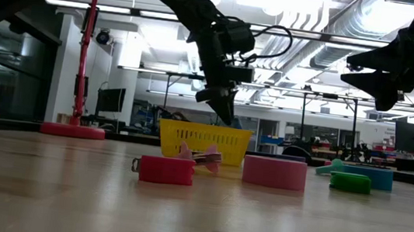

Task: Pick and place Stapler, Stapler remover, tape
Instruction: Put the bottom blue tape into the green bin

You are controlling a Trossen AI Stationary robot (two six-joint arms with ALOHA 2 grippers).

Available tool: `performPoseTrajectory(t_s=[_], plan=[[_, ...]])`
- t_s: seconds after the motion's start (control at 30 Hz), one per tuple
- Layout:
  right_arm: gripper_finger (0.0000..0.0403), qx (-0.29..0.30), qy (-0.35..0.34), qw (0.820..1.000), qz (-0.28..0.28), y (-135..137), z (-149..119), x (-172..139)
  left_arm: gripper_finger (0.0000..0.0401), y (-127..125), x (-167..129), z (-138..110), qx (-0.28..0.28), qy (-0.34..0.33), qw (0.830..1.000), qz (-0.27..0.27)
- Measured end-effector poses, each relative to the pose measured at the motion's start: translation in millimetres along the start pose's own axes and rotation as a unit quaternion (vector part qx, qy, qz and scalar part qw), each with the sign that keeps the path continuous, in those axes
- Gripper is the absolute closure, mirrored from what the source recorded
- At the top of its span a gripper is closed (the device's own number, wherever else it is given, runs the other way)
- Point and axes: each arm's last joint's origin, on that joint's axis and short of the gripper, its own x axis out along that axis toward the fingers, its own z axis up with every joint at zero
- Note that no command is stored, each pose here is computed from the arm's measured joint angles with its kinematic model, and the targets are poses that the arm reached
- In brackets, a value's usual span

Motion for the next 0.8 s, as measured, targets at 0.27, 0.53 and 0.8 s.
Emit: performPoseTrajectory(t_s=[0.27, 0.53, 0.8], plan=[[0.018, 0.0, 0.0, 1.0, 0.0, 0.0, 0.0, 0.0, 0.0253, -2.7, -0.2, -2.0, 0.002, 0.02, 1.0, -0.005], [0.0181, 0.0, 0.0, 1.0, 0.0, 0.0, 0.0, 0.0, 0.0243, 1.9, -8.9, 0.2, 0.0, 0.031, 1.0, -0.002], [0.018, 0.0, 0.0, 1.0, 0.0, 0.0, 0.0, 0.0, 0.0255, -1.2, -13.9, 9.5, 0.0, -0.056, 0.996, -0.074]])
